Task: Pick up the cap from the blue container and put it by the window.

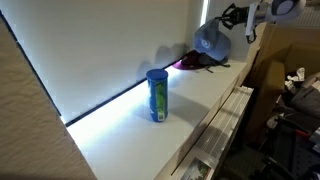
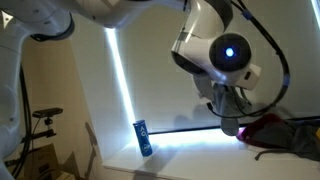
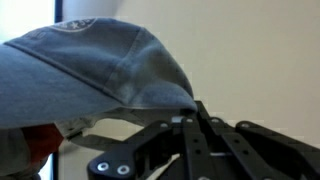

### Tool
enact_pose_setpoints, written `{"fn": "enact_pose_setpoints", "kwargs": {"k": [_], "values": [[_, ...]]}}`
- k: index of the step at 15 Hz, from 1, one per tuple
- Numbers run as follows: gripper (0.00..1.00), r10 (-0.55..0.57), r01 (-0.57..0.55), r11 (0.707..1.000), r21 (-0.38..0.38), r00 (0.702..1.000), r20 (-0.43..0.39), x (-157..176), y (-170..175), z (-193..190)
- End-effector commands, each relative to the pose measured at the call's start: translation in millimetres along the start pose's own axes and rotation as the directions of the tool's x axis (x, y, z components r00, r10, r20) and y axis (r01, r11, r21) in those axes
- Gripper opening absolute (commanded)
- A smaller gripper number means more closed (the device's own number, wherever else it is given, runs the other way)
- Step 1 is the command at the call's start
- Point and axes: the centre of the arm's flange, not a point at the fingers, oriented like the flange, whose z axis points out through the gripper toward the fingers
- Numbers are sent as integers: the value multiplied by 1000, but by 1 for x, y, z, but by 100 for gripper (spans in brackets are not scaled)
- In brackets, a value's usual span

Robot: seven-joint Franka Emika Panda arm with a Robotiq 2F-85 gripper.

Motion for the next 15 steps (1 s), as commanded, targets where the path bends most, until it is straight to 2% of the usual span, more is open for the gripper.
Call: {"fn": "enact_pose_setpoints", "kwargs": {"k": [1,3,4,6,9,10,11,13,15], "values": [[1,135,-126,980,155,990,-49,39,86,23],[1,223,-198,946,257,972,-70,46,129,46],[27,249,-218,924,313,967,-60,47,147,62],[37,271,-250,880,403,963,5,43,171,103],[60,267,-306,816,490,952,150,26,163,150],[66,278,-350,803,482,936,216,17,143,164],[50,273,-303,833,462,953,132,2,162,136],[63,275,-333,814,475,942,190,-1,146,158],[67,274,-339,810,478,940,203,0,140,162]]}}
